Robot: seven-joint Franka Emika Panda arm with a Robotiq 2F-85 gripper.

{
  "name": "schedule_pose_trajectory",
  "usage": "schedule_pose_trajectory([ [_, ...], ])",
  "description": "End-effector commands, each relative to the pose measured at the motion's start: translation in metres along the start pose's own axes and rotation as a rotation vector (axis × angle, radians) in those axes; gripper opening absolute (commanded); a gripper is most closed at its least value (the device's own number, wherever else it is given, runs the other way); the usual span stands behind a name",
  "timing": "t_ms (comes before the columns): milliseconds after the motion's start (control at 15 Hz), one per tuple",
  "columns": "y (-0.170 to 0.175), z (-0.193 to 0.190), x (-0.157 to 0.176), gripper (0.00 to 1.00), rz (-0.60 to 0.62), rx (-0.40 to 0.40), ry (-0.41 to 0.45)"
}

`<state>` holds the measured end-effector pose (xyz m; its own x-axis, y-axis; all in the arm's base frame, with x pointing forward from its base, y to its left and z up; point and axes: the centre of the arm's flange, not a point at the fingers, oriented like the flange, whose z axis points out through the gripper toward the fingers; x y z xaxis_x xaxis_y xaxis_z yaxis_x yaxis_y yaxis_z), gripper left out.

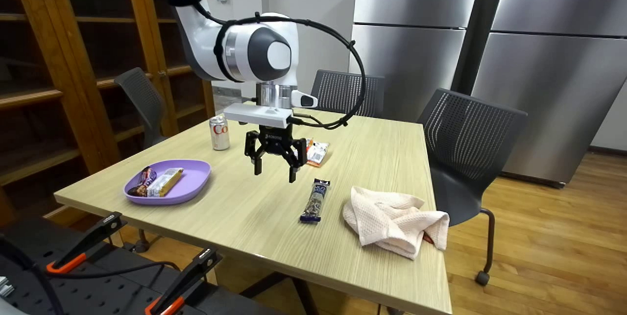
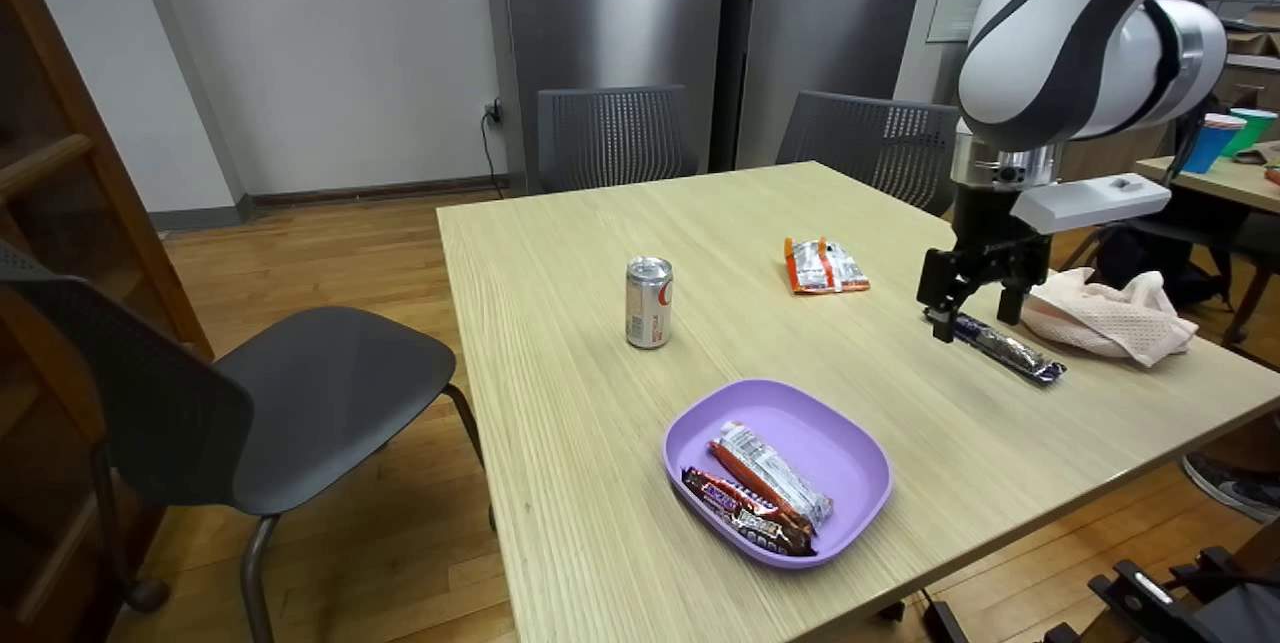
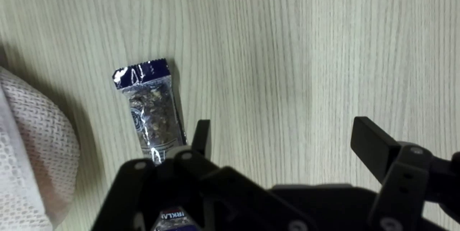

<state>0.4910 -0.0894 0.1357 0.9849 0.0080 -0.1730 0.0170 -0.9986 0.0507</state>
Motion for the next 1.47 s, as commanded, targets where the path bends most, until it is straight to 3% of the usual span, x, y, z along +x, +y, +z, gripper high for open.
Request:
schedule_pose_trajectory([
  [0, 0.012, 0.006, -0.002, 1.0, -0.006, -0.006, 0.041],
  [1400, 0.07, 0.047, 0.063, 1.0, 0.067, -0.005, 0.069],
])
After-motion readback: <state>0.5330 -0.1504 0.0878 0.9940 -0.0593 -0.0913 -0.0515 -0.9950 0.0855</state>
